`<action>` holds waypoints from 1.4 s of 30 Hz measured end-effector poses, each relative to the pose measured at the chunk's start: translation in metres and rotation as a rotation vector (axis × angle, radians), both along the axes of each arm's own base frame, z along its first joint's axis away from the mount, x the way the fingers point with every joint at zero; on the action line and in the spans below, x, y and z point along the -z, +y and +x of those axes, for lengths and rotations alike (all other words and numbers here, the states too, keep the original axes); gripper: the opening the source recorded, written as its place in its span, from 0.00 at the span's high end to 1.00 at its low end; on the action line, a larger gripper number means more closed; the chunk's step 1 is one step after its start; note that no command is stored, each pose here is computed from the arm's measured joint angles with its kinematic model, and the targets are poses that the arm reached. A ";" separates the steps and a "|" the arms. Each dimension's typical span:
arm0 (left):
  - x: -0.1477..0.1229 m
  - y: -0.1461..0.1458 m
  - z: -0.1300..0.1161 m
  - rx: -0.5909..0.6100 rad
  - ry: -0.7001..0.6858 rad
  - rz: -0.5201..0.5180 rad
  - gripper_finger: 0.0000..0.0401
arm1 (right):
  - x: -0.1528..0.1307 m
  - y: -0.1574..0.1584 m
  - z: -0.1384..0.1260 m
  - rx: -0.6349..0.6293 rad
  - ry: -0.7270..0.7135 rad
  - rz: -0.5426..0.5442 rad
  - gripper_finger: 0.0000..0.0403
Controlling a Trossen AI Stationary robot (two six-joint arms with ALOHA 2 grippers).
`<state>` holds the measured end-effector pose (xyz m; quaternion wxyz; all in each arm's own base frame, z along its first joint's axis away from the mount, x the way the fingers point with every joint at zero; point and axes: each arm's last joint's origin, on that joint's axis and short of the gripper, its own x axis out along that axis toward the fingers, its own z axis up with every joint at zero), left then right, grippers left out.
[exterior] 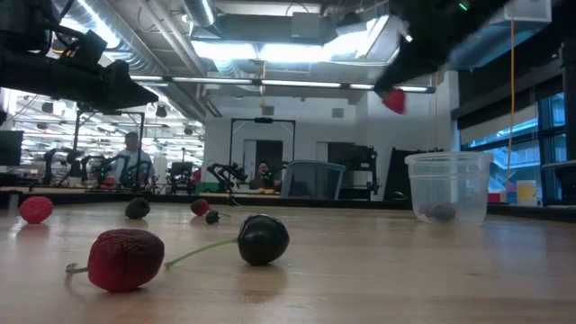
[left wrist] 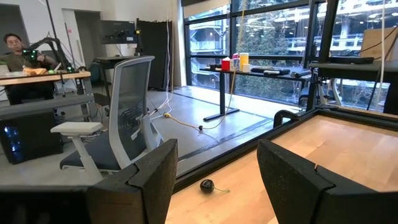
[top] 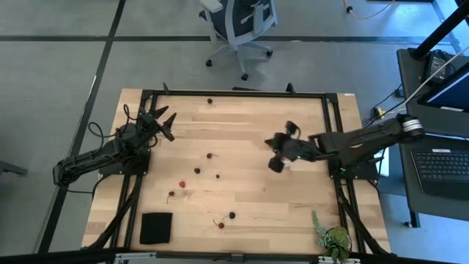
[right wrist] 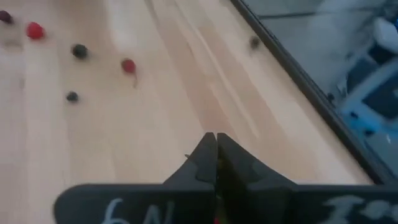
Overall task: Pick and placing Produce into tupperware
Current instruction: Put the red strawberry into the transparent bucket
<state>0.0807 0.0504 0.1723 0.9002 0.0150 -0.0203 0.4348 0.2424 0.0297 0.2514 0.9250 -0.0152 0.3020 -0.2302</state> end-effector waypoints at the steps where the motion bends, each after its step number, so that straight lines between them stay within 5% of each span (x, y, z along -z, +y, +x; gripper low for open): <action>1: 0.000 0.000 0.000 0.000 0.000 0.000 0.47 | 0.005 0.001 -0.007 0.014 -0.015 0.009 0.99; 17: 0.000 0.000 0.000 0.000 0.001 0.000 0.47 | 0.081 0.005 -0.054 0.088 -0.089 0.151 0.99; 42: 0.000 0.000 0.000 0.000 0.000 0.000 0.47 | 0.102 0.003 -0.065 0.128 -0.073 0.238 0.94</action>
